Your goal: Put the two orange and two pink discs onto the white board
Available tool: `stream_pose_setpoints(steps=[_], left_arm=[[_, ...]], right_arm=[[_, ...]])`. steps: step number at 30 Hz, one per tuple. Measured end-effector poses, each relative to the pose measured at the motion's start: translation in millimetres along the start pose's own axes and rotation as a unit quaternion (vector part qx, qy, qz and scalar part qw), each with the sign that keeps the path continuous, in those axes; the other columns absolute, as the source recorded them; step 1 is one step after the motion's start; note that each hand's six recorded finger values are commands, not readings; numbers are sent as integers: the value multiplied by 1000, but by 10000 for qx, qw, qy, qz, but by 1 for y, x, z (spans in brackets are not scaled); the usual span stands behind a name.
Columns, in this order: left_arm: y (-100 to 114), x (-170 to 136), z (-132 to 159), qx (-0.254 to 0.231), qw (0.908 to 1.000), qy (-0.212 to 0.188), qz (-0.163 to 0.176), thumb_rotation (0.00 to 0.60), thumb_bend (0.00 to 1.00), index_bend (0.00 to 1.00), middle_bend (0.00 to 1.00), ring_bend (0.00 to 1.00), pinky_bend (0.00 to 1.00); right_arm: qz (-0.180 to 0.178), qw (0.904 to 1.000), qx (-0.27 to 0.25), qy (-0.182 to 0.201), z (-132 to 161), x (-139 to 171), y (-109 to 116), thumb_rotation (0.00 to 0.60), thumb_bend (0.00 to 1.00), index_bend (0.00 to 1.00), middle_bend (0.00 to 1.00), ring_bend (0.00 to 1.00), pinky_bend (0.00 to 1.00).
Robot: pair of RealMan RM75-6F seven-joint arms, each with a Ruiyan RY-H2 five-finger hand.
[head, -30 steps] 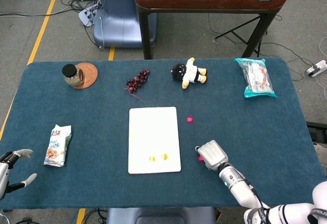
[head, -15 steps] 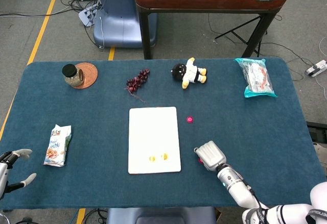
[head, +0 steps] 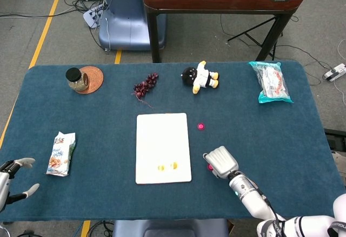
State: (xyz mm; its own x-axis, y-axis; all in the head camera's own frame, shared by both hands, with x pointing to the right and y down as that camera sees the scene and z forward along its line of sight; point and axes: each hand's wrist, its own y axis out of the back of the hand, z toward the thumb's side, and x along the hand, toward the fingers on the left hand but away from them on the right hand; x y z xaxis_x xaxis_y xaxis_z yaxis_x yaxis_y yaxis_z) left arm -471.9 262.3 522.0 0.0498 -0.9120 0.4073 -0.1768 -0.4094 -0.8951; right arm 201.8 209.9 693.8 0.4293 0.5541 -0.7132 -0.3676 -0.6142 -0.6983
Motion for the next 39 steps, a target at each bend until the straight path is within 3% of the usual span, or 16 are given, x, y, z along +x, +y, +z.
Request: stream_pose_setpoints(steps=[7,14,29,39], left_arm=[[2,0,-1,-15,10000,15,38,600,141,408,446,376,534],[3,-1,-1,-9,10000,5,53,600,141,408,447,376,534],[-1,-2,1,62,10000,-33,34,600,141,408,446,376,534],[0,0,-2,6,10000,9,31,600,141,414,446,376,534]], right_arm=[[-429,9990,-5,105,12,-13,36,600,240,515,1000,1000,1000],[-696,9975,-45,-53,18,-46,66,600,242,515,1000,1000,1000],[-732,9970,-180,-192,28,-105,71,600,247,515,1000,1000,1000],[-778,9963,-279,-231,41,-128,78,600,254,515,1000,1000,1000]])
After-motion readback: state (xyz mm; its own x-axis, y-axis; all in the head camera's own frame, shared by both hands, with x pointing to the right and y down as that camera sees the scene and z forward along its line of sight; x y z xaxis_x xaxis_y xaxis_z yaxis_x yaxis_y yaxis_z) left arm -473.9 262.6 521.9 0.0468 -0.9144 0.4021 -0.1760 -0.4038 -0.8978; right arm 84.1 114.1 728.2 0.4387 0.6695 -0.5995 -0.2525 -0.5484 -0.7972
